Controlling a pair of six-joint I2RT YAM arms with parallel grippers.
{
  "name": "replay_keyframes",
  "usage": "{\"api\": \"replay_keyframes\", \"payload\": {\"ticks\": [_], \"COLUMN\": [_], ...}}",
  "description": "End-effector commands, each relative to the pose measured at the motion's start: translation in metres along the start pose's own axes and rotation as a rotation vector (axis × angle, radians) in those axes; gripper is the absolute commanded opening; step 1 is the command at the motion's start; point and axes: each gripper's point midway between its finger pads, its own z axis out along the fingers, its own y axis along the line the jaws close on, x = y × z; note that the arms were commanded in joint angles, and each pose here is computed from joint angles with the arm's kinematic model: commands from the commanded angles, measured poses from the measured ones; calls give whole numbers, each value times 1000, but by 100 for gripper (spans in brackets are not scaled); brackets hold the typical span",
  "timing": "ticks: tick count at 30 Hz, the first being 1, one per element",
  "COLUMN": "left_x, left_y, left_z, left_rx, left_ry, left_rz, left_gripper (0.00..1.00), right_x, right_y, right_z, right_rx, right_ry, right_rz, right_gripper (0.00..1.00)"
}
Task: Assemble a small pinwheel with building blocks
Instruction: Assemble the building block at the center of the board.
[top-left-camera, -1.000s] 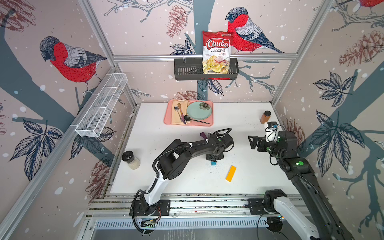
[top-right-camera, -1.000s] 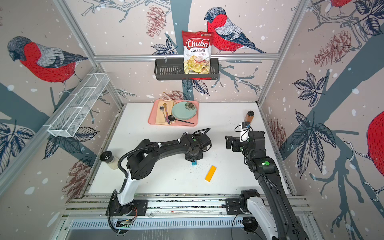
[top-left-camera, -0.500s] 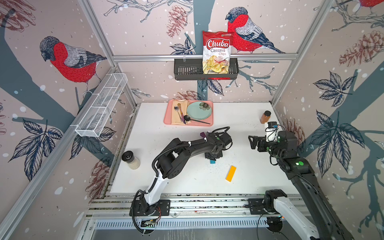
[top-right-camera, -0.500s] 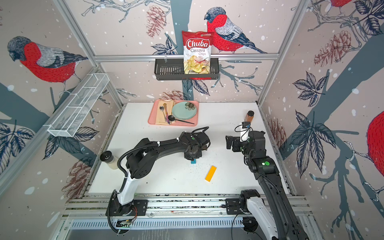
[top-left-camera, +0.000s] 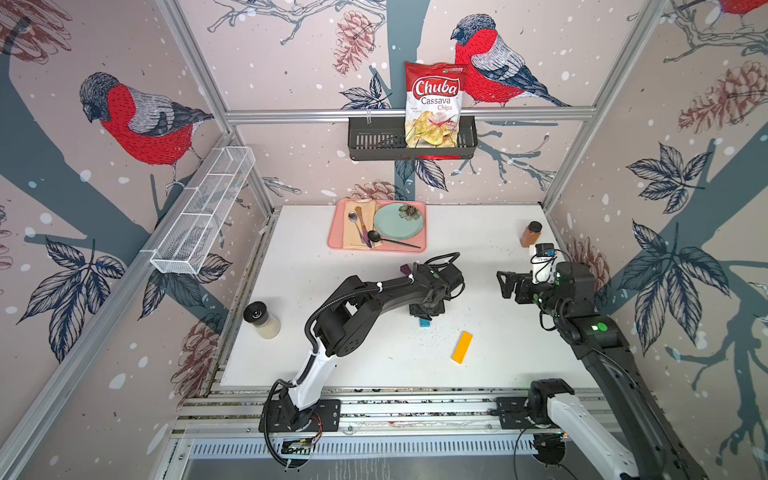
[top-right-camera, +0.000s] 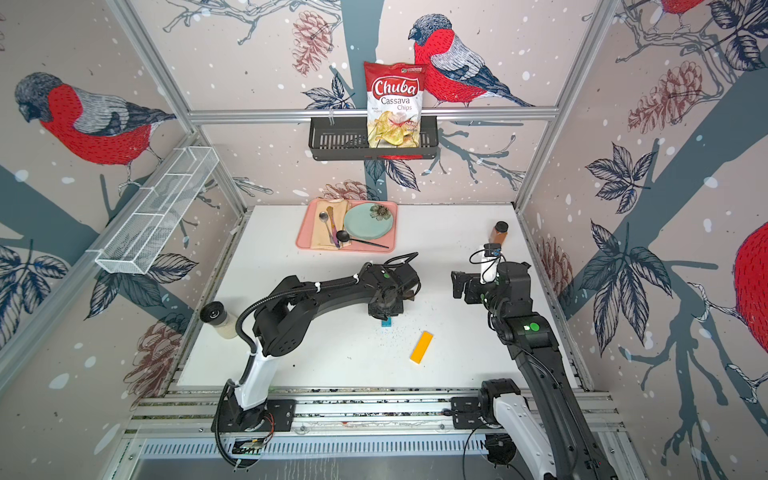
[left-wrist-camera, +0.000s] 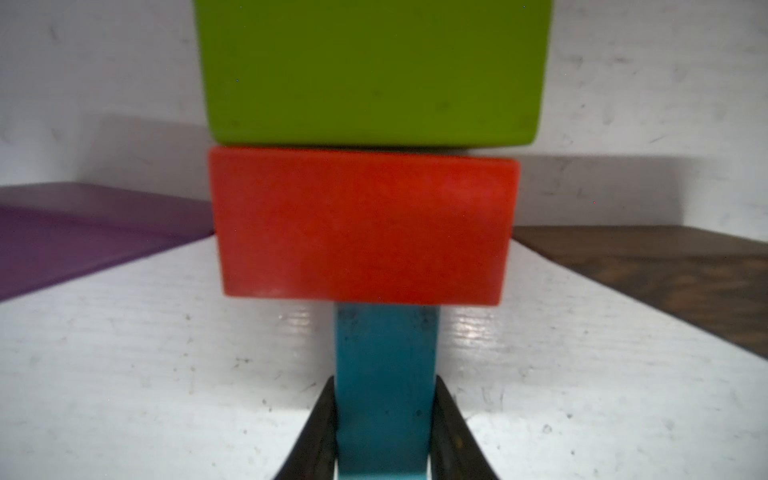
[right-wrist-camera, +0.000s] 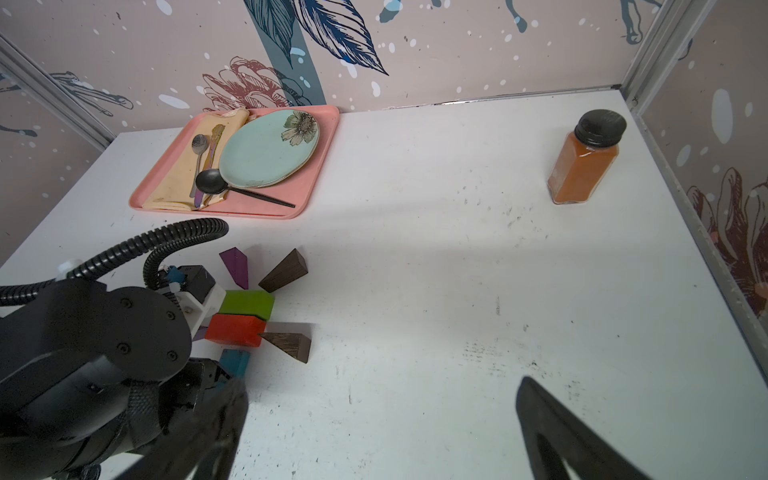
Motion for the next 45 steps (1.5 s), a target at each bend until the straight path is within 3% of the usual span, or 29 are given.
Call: {"api": "replay_keyframes", "payload": {"ticks": [1,19,37,45], "left_x": [-2,-6,-9,-8], "left_y": [8,8,9,7], "left_z": [3,4,2,4], "left_rx": [-37,-47,-48,-37], "left_ry": [-5,-8,-24,-20], "left_rz": [2,14,4,5], "left_gripper": [13,23,44,48], "right_x": [-8,-7,-7,-8], "right_y": [3,4,6,6], "right_z": [-1,-1,-2,-3], "right_rx": [-15,-22,-31,-31], "right_ry": [-34,-32,-37,-41], "right_rz": [-17,-20,-22,-22], "right_gripper": [100,100,100,100]}}
